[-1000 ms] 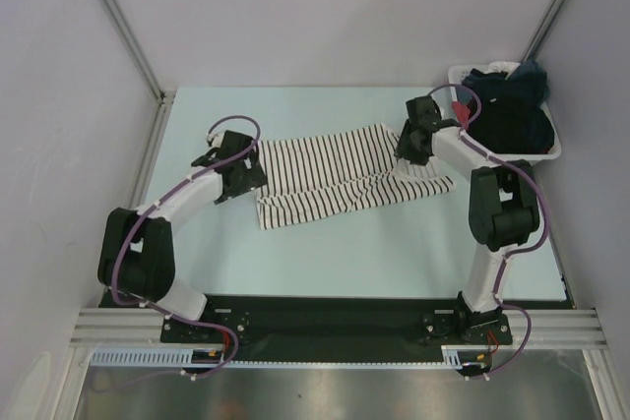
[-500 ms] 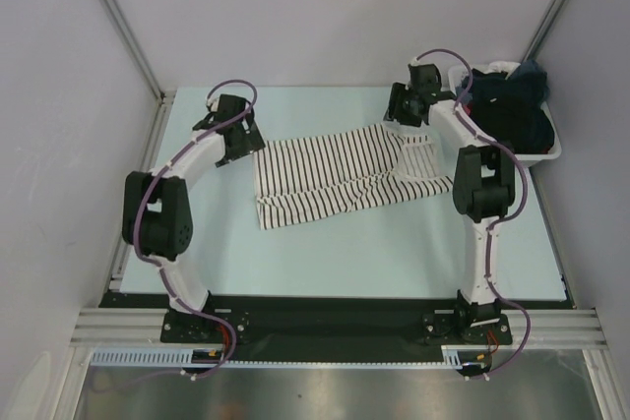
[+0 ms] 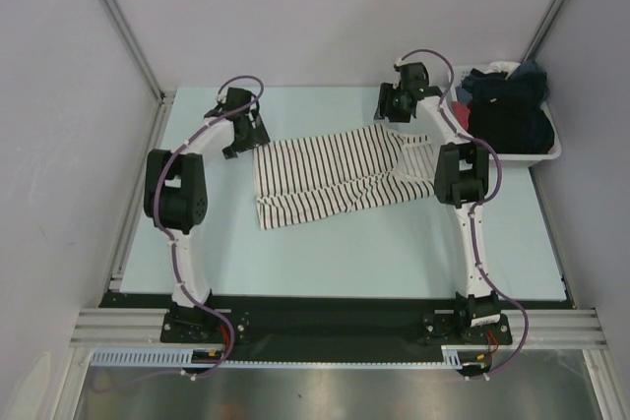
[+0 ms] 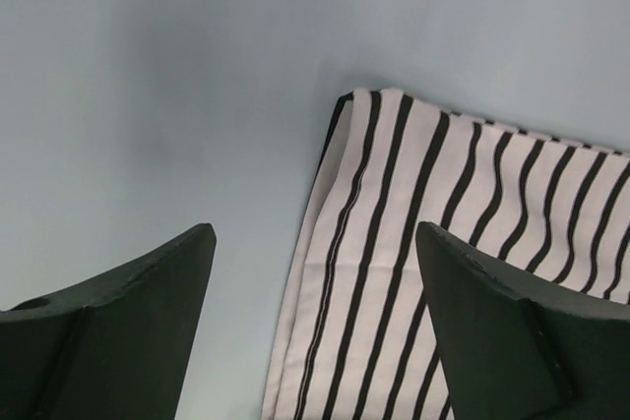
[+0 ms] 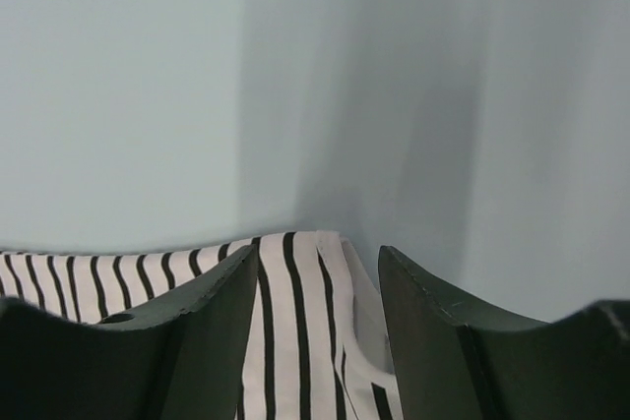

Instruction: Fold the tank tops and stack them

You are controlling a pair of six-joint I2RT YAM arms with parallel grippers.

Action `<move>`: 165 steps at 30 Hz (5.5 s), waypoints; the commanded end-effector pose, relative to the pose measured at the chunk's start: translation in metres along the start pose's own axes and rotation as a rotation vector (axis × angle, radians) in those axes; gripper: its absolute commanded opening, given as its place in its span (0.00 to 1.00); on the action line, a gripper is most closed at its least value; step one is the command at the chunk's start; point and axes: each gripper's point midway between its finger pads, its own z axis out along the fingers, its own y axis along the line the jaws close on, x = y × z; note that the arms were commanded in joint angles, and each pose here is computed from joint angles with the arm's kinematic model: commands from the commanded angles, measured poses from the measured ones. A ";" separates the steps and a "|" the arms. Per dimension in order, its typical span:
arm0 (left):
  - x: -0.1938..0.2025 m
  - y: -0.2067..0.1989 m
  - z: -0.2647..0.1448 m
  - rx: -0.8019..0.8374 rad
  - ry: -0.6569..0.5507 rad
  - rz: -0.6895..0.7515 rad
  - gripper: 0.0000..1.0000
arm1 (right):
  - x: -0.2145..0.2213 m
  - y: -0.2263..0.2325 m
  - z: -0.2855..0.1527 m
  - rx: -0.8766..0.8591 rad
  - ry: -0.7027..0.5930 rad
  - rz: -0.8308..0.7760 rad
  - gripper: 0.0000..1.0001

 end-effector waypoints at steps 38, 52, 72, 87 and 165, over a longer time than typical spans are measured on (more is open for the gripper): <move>-0.044 -0.028 0.053 0.040 0.032 0.043 0.00 | -0.012 -0.009 0.018 -0.061 -0.044 0.057 0.00; -0.061 -0.032 -0.018 0.132 -0.112 0.057 0.01 | -0.044 0.004 -0.034 -0.089 -0.208 0.028 0.00; -0.046 -0.031 0.022 0.072 -0.050 0.108 0.00 | -0.018 0.012 0.026 -0.170 -0.067 0.056 0.58; -0.045 -0.028 0.021 0.059 -0.045 0.116 0.00 | 0.008 0.015 0.028 -0.071 0.007 -0.074 0.49; -0.012 -0.011 -0.069 0.112 -0.482 0.164 0.00 | -0.001 0.021 -0.091 -0.150 -0.560 -0.108 0.02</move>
